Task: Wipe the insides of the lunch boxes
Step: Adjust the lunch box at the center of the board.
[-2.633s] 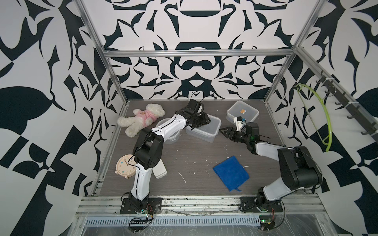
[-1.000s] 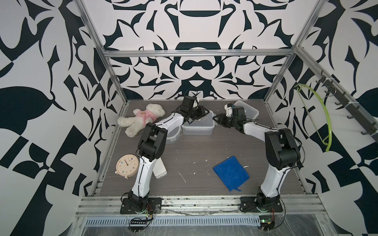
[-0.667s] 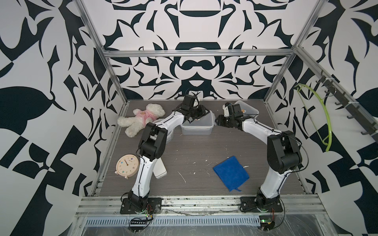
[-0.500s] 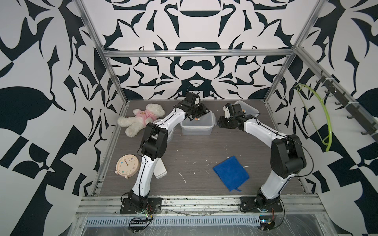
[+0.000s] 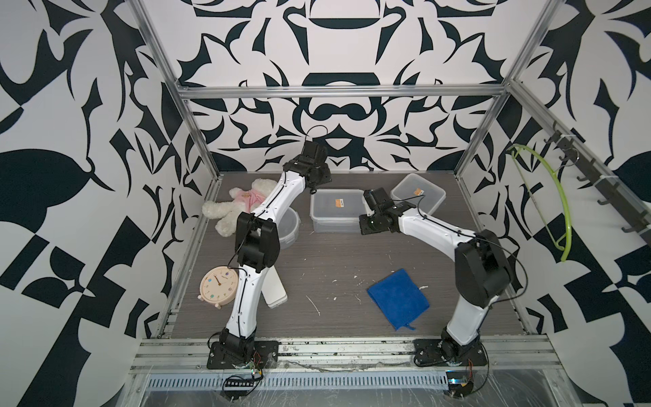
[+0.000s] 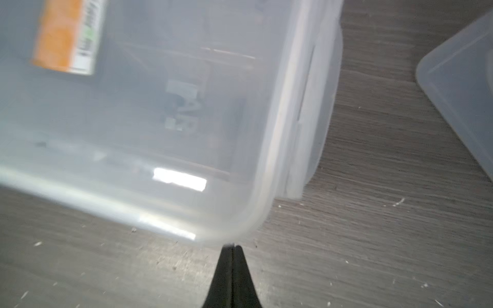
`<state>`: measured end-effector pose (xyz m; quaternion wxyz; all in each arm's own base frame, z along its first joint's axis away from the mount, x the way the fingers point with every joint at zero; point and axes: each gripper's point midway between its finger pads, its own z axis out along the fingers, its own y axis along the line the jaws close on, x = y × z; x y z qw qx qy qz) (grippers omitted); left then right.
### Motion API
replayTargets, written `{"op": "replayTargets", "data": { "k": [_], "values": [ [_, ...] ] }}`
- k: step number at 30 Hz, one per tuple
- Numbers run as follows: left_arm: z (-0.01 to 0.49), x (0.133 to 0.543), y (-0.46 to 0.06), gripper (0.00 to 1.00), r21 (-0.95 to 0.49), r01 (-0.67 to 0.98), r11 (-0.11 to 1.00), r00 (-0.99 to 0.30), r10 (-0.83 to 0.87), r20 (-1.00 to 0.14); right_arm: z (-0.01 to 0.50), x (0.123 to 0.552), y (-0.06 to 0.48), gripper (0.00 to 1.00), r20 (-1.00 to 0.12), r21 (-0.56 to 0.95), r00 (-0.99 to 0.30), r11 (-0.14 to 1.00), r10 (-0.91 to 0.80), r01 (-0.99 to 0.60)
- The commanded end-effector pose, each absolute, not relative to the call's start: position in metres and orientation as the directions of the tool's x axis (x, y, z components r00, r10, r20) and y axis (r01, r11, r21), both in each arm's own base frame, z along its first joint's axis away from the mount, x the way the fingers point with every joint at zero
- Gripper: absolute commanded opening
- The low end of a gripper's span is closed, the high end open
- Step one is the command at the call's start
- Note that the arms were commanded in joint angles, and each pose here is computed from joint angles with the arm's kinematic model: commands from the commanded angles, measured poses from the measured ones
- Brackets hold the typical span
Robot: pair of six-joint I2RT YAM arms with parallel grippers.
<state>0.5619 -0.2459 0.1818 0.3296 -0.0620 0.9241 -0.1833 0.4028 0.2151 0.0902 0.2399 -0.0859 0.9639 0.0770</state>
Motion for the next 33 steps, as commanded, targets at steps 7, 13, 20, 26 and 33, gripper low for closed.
{"op": "replayTargets", "data": {
  "k": [7,13,20,26,33],
  "values": [
    [0.129,0.566,-0.240,0.51,-0.333,-0.012,0.943,-0.834,-0.193,-0.517,0.099,0.468,0.205,0.00,-0.511,-0.105,-0.837,0.981,-0.195,-0.164],
    [0.109,0.548,-0.253,0.49,-0.363,-0.006,0.932,-0.871,-0.183,-0.455,0.109,0.511,0.202,0.00,-0.556,-0.154,-0.807,0.979,-0.199,-0.135],
    [0.109,0.501,-0.275,0.48,-0.408,0.008,0.913,-0.902,-0.170,-0.397,0.118,0.555,0.200,0.00,-0.604,-0.084,-0.783,0.989,-0.149,-0.123],
    [0.112,0.478,-0.286,0.50,-0.464,-0.002,0.886,-0.916,-0.188,-0.355,0.130,0.578,0.213,0.00,-0.638,0.064,-0.765,0.983,-0.092,-0.171],
    [0.145,0.486,-0.278,0.52,-0.439,-0.005,0.898,-0.894,-0.200,-0.400,0.155,0.562,0.172,0.00,-0.645,0.176,-0.764,0.976,0.018,-0.125]
  ]
}}
